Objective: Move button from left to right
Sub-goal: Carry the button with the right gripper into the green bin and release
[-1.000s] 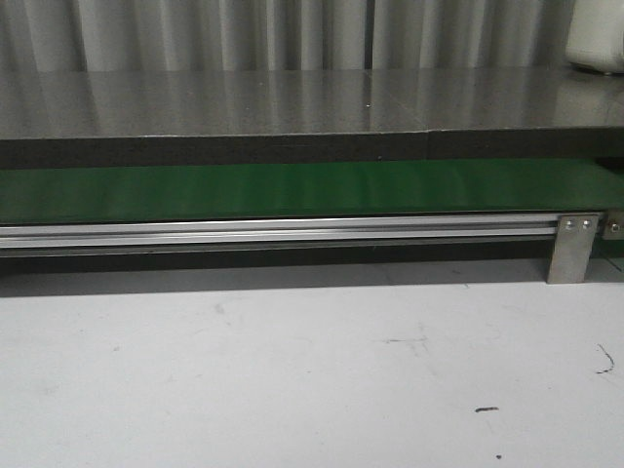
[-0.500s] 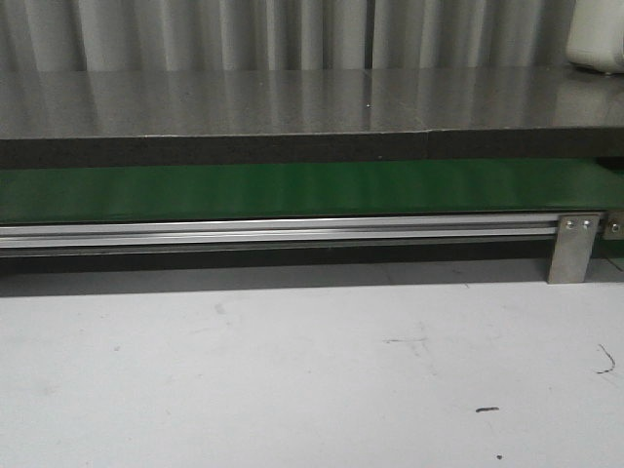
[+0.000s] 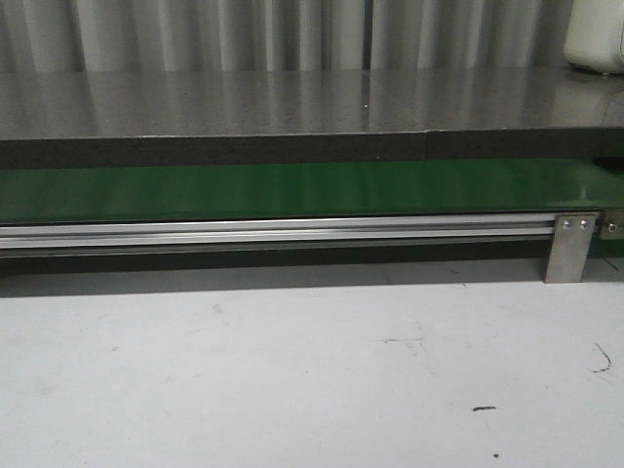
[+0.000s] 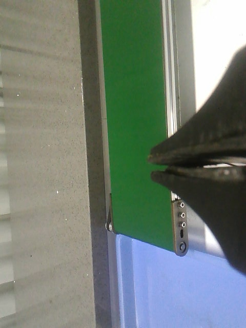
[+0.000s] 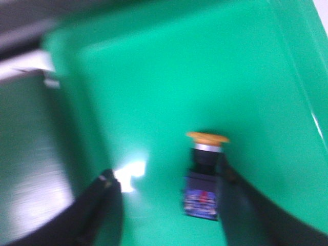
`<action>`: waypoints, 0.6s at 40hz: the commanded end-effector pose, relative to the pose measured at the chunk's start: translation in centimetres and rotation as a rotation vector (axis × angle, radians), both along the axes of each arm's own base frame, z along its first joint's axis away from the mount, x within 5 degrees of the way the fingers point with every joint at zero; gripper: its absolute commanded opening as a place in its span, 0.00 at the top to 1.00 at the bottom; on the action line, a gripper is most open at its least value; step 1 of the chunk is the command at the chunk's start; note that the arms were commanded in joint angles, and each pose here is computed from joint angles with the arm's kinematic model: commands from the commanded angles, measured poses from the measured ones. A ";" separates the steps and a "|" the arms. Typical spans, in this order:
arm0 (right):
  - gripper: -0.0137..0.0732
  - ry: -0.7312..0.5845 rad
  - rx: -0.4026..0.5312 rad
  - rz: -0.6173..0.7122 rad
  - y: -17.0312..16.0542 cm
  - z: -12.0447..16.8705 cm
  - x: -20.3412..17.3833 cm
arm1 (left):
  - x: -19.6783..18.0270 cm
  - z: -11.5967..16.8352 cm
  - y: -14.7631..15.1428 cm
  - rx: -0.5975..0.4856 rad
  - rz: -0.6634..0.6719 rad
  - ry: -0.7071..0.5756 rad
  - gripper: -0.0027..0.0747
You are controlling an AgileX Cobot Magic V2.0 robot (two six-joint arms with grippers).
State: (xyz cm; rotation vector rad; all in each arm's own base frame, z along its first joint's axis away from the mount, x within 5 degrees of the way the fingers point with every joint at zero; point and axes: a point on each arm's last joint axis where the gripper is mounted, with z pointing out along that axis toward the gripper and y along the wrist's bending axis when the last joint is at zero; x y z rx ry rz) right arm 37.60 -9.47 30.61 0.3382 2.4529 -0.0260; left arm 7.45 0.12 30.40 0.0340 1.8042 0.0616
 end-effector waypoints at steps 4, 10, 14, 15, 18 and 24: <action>0.82 -0.183 -0.027 0.158 6.3 6.6 -2.4 | 0.1 1.6 0.0 -0.007 0.001 -0.103 0.99; 0.92 -0.283 -0.031 0.254 10.0 7.8 -5.1 | 0.1 1.6 0.0 -0.007 0.001 -0.103 0.99; 0.92 -0.370 -0.034 0.290 11.3 8.1 -7.6 | 0.1 1.6 0.0 -0.007 0.001 -0.103 0.99; 0.92 -0.388 -0.035 0.295 11.5 8.2 -8.2 | 0.1 1.6 0.0 -0.007 0.001 -0.103 0.99; 0.92 -0.433 -0.037 0.304 11.8 7.8 -10.4 | 0.1 1.6 0.0 -0.007 0.001 -0.103 0.99; 0.92 -0.527 -0.047 0.293 11.3 7.0 -15.5 | 0.1 1.6 0.0 -0.007 0.001 -0.103 0.99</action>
